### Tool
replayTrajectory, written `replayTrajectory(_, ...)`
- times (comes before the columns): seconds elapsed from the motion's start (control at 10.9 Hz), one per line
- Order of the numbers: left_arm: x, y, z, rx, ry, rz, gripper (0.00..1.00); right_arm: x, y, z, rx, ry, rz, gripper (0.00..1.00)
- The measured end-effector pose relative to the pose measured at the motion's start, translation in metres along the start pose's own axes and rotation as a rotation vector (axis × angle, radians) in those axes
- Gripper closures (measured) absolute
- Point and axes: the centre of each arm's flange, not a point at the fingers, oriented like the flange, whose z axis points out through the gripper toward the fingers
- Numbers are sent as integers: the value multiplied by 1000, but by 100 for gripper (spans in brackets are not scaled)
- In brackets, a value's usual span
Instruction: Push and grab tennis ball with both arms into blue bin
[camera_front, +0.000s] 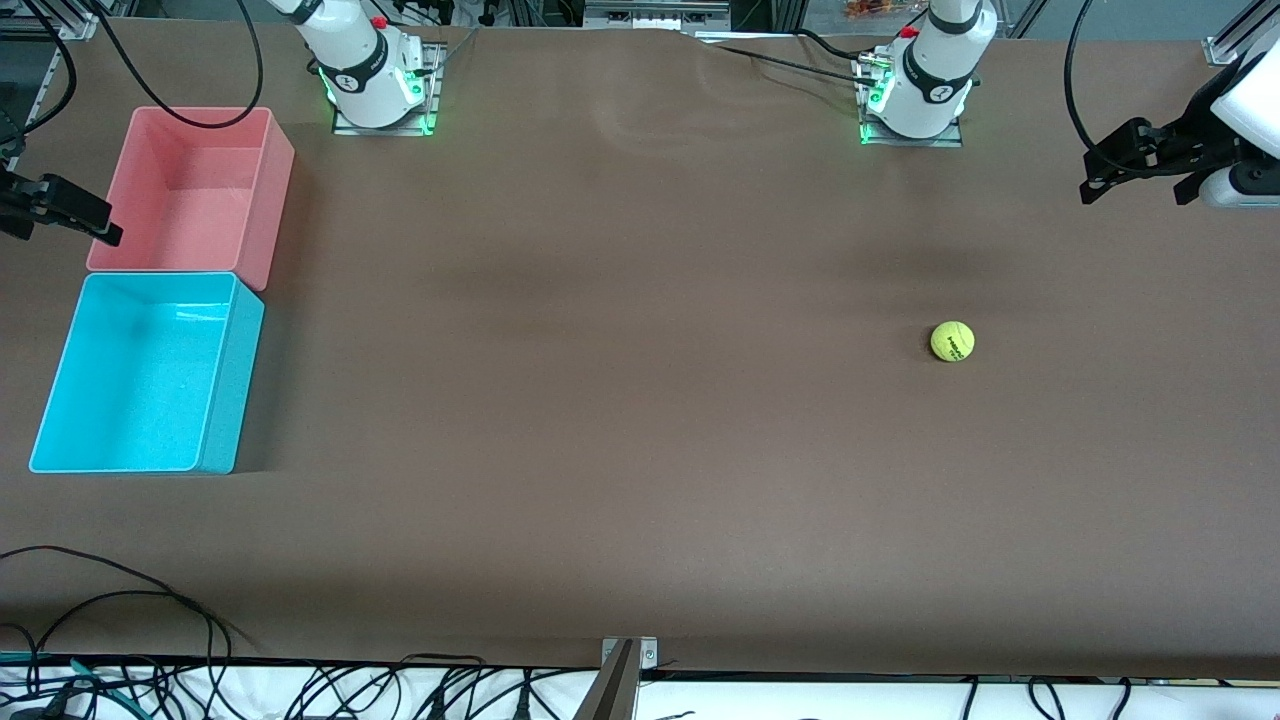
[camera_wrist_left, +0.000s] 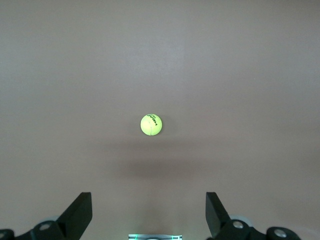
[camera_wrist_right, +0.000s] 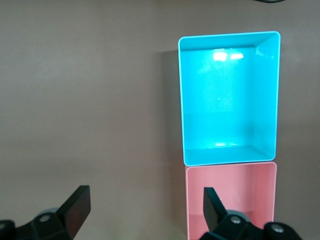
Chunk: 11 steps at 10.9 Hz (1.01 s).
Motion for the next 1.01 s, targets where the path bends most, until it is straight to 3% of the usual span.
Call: replayTrajectory(1.01, -1, -6, 1, 0, -10, -75, 0, -1, 10, 0, 1, -2, 18, 0)
